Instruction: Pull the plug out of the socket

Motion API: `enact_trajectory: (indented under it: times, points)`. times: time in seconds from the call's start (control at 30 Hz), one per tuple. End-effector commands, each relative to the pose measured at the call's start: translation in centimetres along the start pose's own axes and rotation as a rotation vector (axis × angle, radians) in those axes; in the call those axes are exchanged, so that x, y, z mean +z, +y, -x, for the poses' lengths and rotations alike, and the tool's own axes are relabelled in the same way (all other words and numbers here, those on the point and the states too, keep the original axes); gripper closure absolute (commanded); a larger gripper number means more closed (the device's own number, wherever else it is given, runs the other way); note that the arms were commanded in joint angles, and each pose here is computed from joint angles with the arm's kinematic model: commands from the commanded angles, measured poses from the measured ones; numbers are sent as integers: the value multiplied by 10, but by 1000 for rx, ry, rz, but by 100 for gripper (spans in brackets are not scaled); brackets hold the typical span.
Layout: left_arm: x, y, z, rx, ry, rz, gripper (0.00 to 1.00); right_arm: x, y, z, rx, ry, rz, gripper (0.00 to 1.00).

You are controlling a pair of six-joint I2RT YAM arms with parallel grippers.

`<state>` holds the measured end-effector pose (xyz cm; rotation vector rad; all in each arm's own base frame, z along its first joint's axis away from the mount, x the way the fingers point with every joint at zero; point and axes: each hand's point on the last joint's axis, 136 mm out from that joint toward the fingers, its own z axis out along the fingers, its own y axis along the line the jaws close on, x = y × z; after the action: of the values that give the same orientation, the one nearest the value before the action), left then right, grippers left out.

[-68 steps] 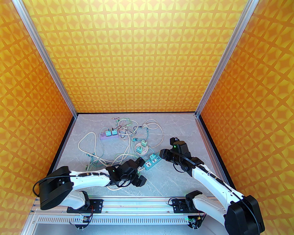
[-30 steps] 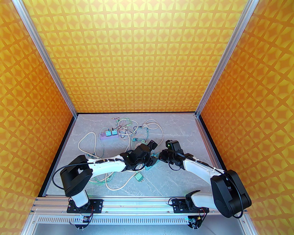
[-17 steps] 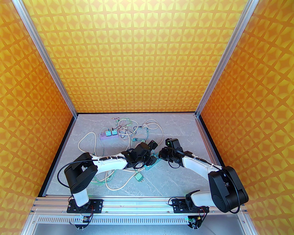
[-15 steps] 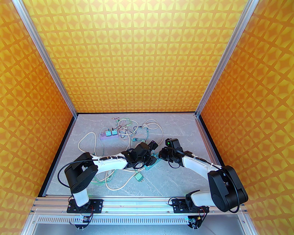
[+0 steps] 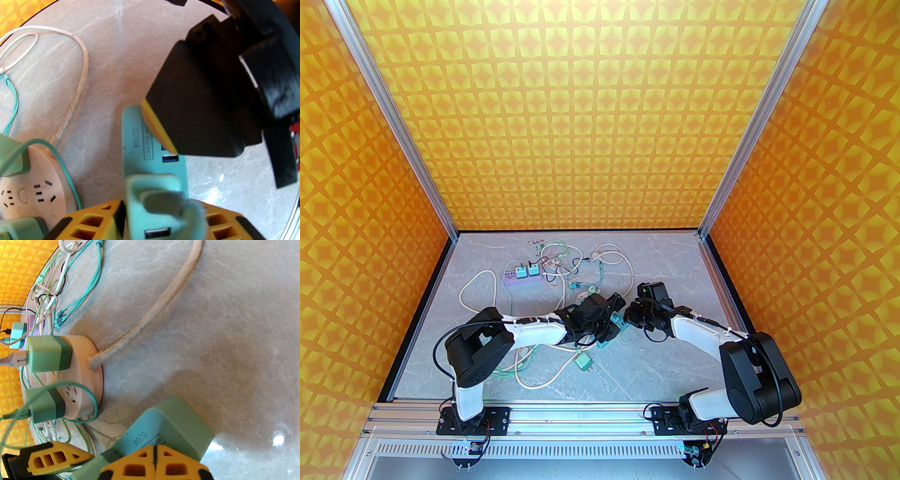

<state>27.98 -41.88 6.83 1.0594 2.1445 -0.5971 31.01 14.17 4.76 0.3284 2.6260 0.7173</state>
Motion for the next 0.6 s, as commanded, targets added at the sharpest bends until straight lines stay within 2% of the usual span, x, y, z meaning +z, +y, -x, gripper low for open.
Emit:
enact_trajectory:
  times: [0.0,0.1,0.17,0.57]
  points:
    - [3,0,9,29,-8,-13,63,3,5,-2,-15,32,20,100]
    - [2,1,11,32,-12,-4,68,4,-1,-5,-13,42,-6,100]
    - [1,1,13,31,-16,0,78,5,-4,-7,-10,50,-20,100]
    - [-18,4,39,-70,-108,-30,85,7,-21,-16,-13,70,-90,100]
